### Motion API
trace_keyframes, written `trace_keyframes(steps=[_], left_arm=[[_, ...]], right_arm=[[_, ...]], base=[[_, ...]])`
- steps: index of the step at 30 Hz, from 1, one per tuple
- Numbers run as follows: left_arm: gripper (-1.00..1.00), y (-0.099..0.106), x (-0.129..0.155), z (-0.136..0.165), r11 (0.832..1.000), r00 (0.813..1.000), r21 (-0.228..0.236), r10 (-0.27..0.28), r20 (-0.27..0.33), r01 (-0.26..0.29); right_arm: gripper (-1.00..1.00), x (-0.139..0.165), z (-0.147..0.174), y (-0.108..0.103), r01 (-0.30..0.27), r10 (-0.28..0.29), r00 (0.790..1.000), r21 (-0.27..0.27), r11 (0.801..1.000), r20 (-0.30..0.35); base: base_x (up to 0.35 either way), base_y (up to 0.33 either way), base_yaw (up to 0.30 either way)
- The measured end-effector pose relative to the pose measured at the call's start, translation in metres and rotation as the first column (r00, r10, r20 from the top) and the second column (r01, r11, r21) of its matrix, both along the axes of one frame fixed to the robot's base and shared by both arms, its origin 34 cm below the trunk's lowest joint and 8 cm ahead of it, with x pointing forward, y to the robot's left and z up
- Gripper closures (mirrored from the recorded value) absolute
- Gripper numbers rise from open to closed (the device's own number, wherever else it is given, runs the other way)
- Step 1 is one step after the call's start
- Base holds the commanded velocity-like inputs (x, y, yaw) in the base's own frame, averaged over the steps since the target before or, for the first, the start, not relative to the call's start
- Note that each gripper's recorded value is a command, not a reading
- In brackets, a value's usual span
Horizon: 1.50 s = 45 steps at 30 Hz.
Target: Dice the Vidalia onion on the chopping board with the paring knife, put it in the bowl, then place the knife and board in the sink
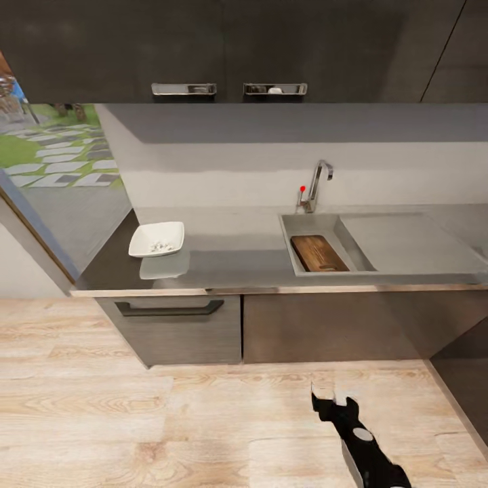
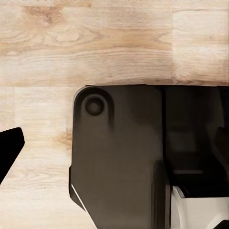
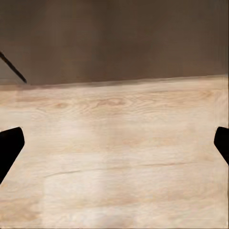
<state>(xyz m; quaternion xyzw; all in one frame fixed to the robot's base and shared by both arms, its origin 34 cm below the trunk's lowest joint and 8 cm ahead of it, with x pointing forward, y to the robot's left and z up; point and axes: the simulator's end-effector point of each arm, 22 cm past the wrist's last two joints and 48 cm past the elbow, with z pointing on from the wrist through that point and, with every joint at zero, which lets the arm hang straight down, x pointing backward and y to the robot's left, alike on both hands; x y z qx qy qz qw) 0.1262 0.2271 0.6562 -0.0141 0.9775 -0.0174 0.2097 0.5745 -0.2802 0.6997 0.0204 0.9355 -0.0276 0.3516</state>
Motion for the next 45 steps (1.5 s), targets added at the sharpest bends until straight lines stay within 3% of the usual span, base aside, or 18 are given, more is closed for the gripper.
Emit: trace_keyframes(steps=[3, 8, 15, 18, 21, 28, 33, 39, 45], left_arm=[[-1.00, 0.000, 0.000, 0.000, 1.000, 1.000, 0.000, 0.001, 0.000, -0.001], [-1.00, 0.002, 0.000, 0.000, 1.000, 1.000, 0.003, 0.003, 0.000, -0.003], [-1.00, 0.004, 0.000, 0.000, 1.000, 1.000, 0.006, 0.004, 0.000, -0.004], [-1.00, 0.006, 0.001, 0.000, 1.000, 1.000, 0.009, 0.004, 0.001, -0.004], [-1.00, 0.012, 0.002, 0.000, 1.000, 1.000, 0.020, 0.005, 0.004, -0.005], [-1.00, 0.031, 0.003, 0.000, 0.999, 1.000, 0.044, -0.007, 0.008, 0.006], [-1.00, 0.061, -0.031, -0.001, 0.995, 0.997, 0.094, -0.026, -0.069, 0.032], [-1.00, 0.090, -0.103, 0.008, 0.986, 0.972, 0.149, -0.034, -0.233, 0.070], [-1.00, 0.089, -0.103, 0.008, 0.986, 0.972, 0.148, -0.035, -0.232, 0.071]], right_arm=[[-1.00, -0.075, -0.045, 0.003, -0.038, 0.040, 0.995, 0.022, 0.999, -0.088], [-1.00, -0.174, -0.073, -0.004, -0.050, 0.056, 0.981, 0.038, 0.998, -0.184], [-1.00, -0.331, -0.089, -0.004, -0.040, 0.056, 0.924, 0.048, 0.998, -0.378], [-1.00, -0.375, -0.087, -0.012, -0.029, 0.037, 0.902, 0.026, 0.999, -0.430], [-1.00, -0.390, -0.085, -0.024, -0.010, -0.001, 0.895, -0.023, 1.000, -0.447], [-1.00, -0.390, -0.084, -0.029, 0.000, -0.022, 0.897, -0.048, 0.999, -0.441], [-1.00, -0.389, -0.084, -0.028, 0.002, -0.023, 0.898, -0.048, 0.999, -0.439], [-1.00, -0.389, -0.083, -0.032, 0.002, -0.025, 0.899, -0.053, 0.999, -0.438], [-1.00, -0.385, -0.083, -0.027, 0.004, -0.023, 0.903, -0.046, 0.999, -0.430]], base=[[0.000, 0.000, 0.000], [0.000, 0.000, 0.000], [0.000, 0.000, 0.000], [0.000, 0.000, -0.021], [0.000, 0.000, -0.085], [0.000, 0.000, -0.113], [0.000, 0.000, -0.055], [0.000, 0.000, -0.002], [0.000, 0.000, 0.000]])
